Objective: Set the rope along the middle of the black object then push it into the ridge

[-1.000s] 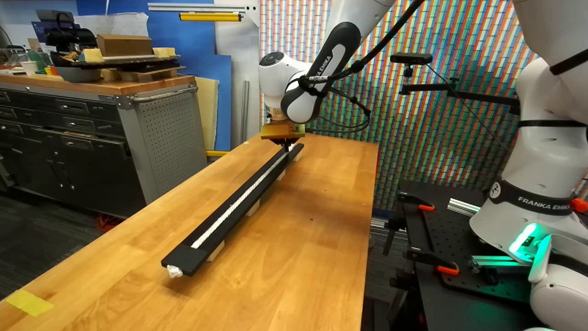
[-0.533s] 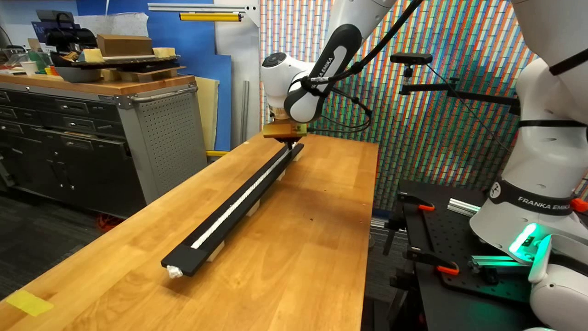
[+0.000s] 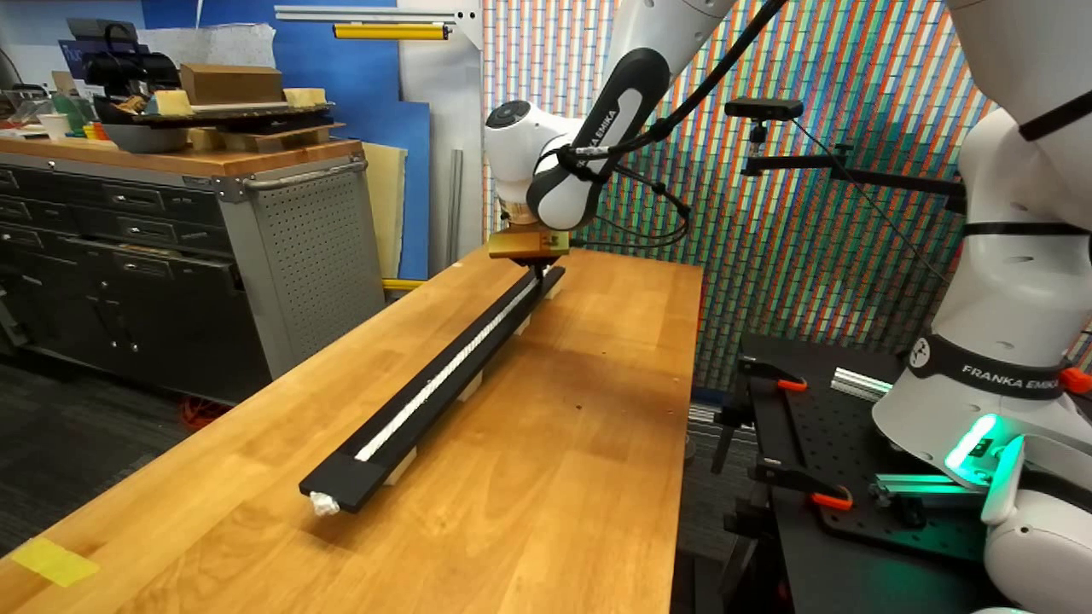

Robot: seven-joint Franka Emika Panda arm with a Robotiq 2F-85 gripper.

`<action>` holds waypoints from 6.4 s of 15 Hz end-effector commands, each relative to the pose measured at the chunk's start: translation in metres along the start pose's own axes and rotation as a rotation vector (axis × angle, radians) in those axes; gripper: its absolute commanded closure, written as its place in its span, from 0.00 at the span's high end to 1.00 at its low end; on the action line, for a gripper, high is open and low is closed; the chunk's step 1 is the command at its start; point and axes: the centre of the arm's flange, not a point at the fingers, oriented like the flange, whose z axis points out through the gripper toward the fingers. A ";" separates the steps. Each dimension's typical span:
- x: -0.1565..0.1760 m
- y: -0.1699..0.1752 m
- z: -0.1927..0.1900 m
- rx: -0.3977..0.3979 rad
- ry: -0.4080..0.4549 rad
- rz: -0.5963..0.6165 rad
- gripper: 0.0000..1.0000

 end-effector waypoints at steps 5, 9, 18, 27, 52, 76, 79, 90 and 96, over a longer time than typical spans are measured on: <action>-0.001 -0.015 0.032 -0.102 0.011 -0.014 0.00; 0.002 -0.016 0.024 -0.088 0.021 -0.005 0.00; 0.013 -0.010 0.012 -0.064 0.061 0.058 0.00; 0.033 -0.012 0.021 -0.067 0.114 0.150 0.00; 0.026 -0.021 0.048 -0.137 0.043 0.055 0.00; 0.051 -0.009 0.042 -0.121 0.151 0.269 0.00; 0.047 -0.011 0.055 -0.152 0.138 0.250 0.00; 0.046 -0.008 0.037 -0.126 0.153 0.258 0.00; 0.045 -0.008 -0.014 -0.032 0.194 0.268 0.00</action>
